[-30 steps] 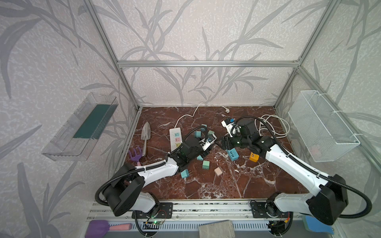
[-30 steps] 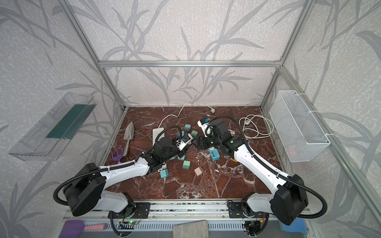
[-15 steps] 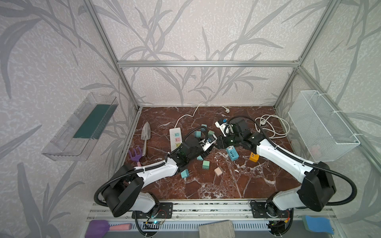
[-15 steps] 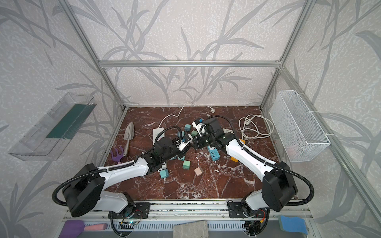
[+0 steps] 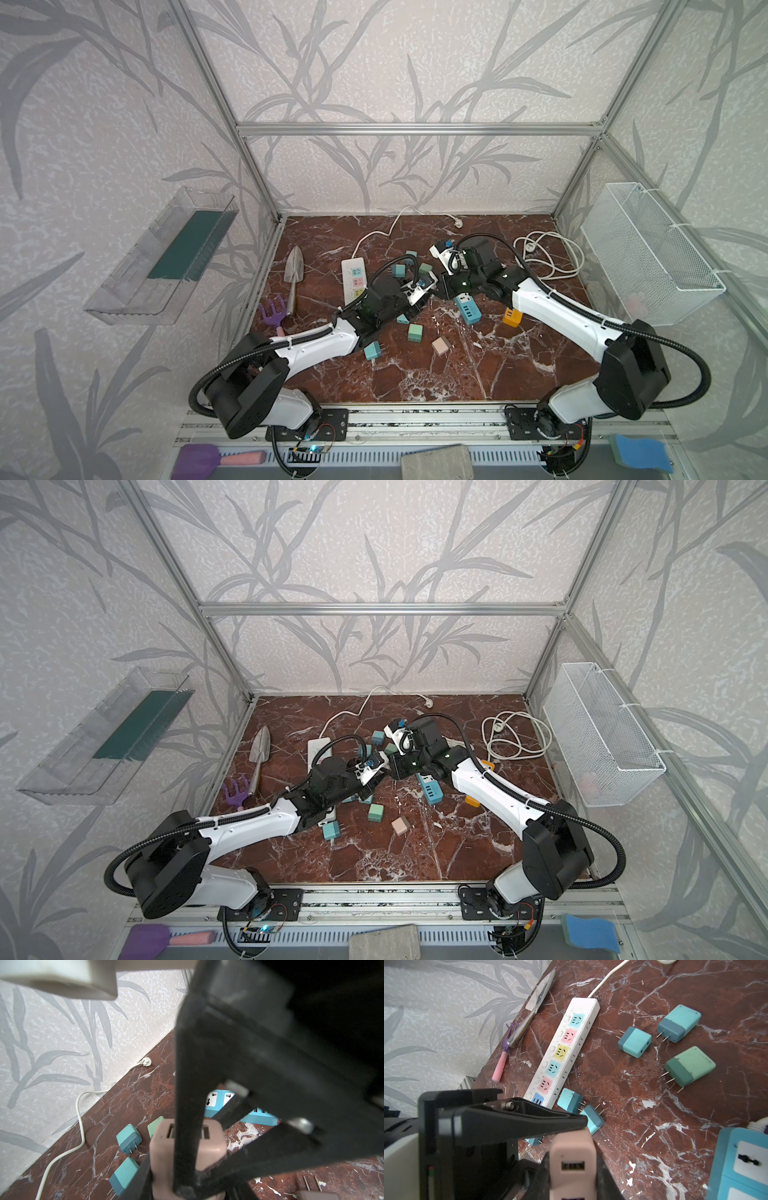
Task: Insert plugs into power strip
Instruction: Pass the plug, then move the socket to the center of the table.
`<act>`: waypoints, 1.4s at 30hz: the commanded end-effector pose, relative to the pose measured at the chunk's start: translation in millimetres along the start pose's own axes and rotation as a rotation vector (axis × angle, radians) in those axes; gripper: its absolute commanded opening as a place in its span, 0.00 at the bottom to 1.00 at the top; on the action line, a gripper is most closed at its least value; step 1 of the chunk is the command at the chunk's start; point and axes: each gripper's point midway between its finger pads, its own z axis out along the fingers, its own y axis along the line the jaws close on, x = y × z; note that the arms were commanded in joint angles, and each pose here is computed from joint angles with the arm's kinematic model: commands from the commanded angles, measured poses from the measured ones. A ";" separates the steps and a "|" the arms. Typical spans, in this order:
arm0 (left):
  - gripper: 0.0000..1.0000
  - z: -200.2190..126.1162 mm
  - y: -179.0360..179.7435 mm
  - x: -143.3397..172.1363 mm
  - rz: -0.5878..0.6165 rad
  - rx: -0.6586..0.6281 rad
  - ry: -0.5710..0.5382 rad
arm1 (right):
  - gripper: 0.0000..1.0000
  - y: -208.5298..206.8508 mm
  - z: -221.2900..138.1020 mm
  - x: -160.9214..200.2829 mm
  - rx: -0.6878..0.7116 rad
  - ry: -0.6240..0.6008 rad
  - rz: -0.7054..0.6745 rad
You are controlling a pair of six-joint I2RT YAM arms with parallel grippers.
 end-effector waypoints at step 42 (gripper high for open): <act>0.99 -85.2 125.3 199.7 -1.065 -0.587 1.087 | 0.00 -26.2 -35.5 -35.3 0.207 -0.243 0.026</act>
